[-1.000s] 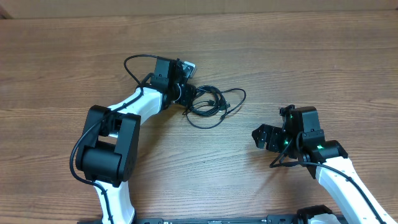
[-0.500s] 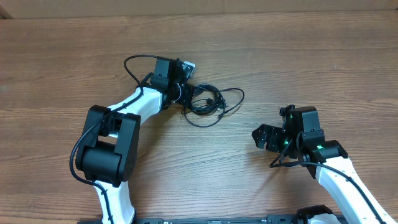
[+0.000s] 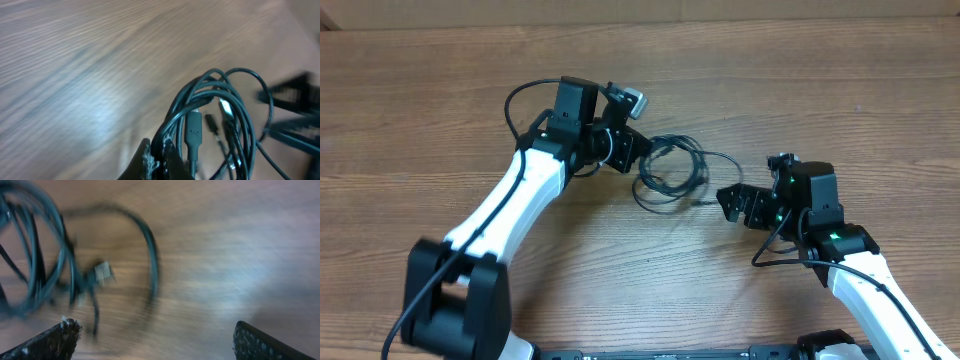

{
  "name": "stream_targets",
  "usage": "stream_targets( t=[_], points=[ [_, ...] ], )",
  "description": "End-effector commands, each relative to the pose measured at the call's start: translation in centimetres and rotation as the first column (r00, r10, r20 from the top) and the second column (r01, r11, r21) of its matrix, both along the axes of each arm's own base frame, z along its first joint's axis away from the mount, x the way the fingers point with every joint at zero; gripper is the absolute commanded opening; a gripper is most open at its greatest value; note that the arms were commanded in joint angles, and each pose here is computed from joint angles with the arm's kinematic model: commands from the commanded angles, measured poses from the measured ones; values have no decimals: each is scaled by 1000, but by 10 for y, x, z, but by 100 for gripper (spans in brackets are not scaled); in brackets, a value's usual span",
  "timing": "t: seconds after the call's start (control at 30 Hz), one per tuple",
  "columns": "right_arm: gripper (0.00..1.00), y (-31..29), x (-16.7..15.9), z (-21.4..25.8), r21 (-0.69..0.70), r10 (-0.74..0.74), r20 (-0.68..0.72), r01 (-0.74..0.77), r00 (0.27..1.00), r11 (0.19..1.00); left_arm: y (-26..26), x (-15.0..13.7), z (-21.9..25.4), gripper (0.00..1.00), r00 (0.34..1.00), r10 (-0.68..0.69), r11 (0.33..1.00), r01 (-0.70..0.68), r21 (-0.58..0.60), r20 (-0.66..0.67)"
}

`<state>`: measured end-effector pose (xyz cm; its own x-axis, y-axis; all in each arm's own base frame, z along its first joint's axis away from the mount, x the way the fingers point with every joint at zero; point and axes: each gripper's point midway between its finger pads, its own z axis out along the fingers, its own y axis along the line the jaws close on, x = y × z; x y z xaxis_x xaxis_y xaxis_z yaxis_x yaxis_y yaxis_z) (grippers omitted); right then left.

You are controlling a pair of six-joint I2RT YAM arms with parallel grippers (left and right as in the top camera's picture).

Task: Untangle cables

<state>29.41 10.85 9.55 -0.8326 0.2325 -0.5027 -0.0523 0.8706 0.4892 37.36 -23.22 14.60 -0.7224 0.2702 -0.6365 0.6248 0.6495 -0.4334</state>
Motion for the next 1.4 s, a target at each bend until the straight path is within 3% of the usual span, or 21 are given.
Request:
stream_targets(
  t=[0.0, 0.13, 0.23, 0.47, 0.57, 0.67, 0.73, 0.77, 0.83, 0.93, 1.23, 1.37],
  points=[
    [97, 21, 7, 27, 100, 86, 74, -93, 994, 991, -21, -24, 28, 4, 996, -93, 993, 93, -77, 2],
    [96, 31, 11, 40, 145, 126, 128, -144, 984, 979, -29, -38, 33, 4, 993, -121, 990, 121, -76, -4],
    [89, 31, 10, 40, 157, 119, 117, -137, 986, 978, -32, -42, 34, 4, 991, -133, 988, 132, -75, -8],
    [61, 39, -1, 39, 205, 164, 84, -178, 983, 962, -35, -49, 30, 4, 989, -146, 987, 143, -68, -34],
    [38, 46, -6, 43, 240, 198, 84, -213, 977, 947, -35, -50, 30, 4, 989, -146, 987, 143, -67, -35],
    [32, 49, -10, 43, 258, 216, 77, -229, 973, 939, -35, -50, 30, 4, 989, -146, 987, 143, -67, -36],
    [33, 47, -10, 40, 248, 206, 64, -215, 977, 945, -35, -50, 30, 4, 989, -146, 987, 143, -67, -37],
    [39, 44, -9, 38, 237, 194, 56, -202, 979, 950, -35, -50, 30, 4, 989, -145, 988, 143, -66, -37],
    [64, 36, -7, 30, 194, 153, 33, -156, 988, 969, -33, -49, 28, 4, 990, -136, 990, 134, -53, -37],
    [78, 21, -5, 17, 119, 86, -6, -84, 996, 989, -18, -38, 14, 4, 998, -54, 997, 56, 54, -30],
    [80, 13, -1, 14, 76, 46, -1, -46, 999, 996, 16, -31, -10, 4, 995, 90, 966, -78, 246, -41],
    [79, 23, -4, 20, 128, 94, 9, -94, 996, 987, 8, -35, -7, 4, 996, 63, 978, -49, 203, -62]
  ],
)
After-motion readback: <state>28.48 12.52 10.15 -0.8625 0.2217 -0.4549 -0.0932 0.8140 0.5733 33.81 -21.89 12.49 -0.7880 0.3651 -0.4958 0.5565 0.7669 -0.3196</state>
